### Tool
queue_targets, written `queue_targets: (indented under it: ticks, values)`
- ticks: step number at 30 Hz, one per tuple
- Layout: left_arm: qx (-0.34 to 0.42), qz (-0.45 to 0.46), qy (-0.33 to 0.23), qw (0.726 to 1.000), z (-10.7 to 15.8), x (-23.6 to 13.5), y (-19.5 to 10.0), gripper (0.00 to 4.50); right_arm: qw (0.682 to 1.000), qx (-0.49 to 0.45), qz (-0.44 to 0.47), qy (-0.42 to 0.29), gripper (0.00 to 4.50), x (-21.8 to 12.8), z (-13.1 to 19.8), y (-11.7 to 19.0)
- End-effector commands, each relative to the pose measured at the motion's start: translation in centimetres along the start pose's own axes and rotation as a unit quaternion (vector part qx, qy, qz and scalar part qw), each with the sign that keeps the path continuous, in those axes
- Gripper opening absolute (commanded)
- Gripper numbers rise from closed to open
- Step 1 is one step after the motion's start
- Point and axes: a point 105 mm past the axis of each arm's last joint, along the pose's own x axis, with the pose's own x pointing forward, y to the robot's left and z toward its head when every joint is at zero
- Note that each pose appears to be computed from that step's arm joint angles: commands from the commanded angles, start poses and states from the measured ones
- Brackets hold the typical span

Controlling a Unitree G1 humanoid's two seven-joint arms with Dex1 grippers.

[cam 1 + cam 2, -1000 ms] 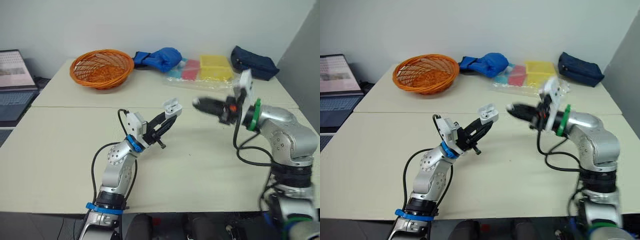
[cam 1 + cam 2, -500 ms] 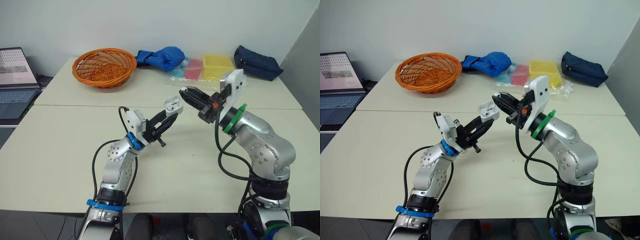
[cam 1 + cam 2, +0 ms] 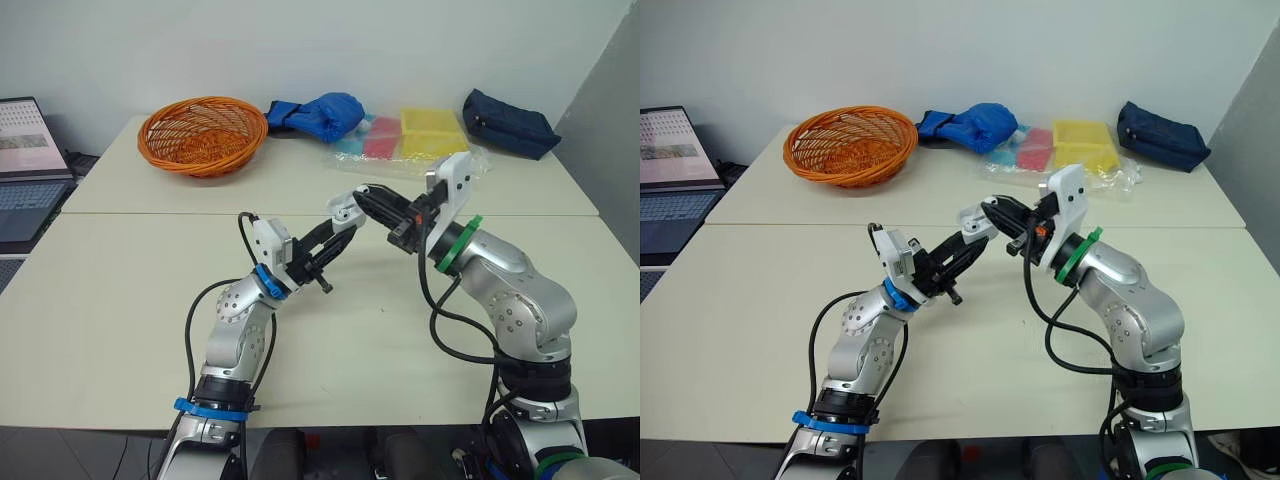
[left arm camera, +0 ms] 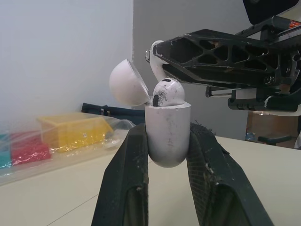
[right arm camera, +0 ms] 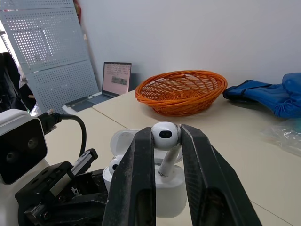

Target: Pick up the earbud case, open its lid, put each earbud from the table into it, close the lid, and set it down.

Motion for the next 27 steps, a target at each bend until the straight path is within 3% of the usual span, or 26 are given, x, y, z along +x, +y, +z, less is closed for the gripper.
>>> queue_targets:
  ticks: [1,20,25,27]
  values:
    - [0.016,-0.009,-0.023,1.0,1.4,0.3,-0.2,0.74,1.0,-0.021,0.008,-0.018,0.41,0.0,1.1,0.3]
    - [0.016,-0.011,-0.028,0.999,2.0,0.7,-0.4,0.74,0.999,-0.051,0.004,0.016,0.41,0.0,-0.4,-0.3]
    - [0.016,-0.011,-0.025,0.999,1.9,0.7,-0.4,0.74,0.998,-0.055,0.004,0.014,2.01,0.0,-0.3,-0.5]
    - [0.016,-0.011,-0.024,1.0,1.9,0.7,-0.4,0.74,0.998,-0.058,0.003,0.013,2.01,0.0,-0.2,-0.5]
